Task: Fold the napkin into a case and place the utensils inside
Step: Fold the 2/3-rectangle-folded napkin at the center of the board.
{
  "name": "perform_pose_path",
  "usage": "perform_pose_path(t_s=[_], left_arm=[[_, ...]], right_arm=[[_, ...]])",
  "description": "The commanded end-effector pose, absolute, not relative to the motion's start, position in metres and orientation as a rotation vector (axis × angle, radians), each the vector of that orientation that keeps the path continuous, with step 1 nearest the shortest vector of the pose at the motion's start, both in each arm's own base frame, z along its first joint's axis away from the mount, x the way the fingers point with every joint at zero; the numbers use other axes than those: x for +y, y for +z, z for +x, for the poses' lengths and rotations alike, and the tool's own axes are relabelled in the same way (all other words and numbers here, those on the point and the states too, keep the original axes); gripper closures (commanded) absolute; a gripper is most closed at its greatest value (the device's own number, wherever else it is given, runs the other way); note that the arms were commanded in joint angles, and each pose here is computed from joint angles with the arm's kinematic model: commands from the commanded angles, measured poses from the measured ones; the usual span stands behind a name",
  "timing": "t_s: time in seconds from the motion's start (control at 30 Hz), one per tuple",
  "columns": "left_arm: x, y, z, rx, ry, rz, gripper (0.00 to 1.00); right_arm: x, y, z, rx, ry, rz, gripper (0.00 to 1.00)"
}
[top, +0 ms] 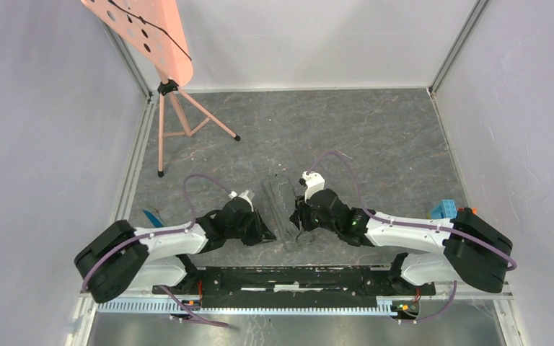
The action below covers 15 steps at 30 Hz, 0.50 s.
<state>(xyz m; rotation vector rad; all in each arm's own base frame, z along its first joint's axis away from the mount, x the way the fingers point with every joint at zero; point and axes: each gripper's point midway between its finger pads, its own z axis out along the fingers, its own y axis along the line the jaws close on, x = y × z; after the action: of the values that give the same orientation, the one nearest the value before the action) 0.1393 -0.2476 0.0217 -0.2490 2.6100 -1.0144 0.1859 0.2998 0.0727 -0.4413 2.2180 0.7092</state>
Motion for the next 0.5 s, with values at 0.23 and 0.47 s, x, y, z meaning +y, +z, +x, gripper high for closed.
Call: perform_pose_path(t_s=[0.23, 0.47], left_arm=[[-0.339, 0.021, 0.116, 2.671, -1.142, 0.002, 0.81], [-0.299, 0.030, 0.133, 2.616, -1.034, -0.057, 0.67]], right_arm=[[0.278, 0.073, 0.196, 2.209, 0.643, -0.505, 0.69], [0.284, 0.094, 0.229, 2.128, 0.598, -0.605, 0.55]])
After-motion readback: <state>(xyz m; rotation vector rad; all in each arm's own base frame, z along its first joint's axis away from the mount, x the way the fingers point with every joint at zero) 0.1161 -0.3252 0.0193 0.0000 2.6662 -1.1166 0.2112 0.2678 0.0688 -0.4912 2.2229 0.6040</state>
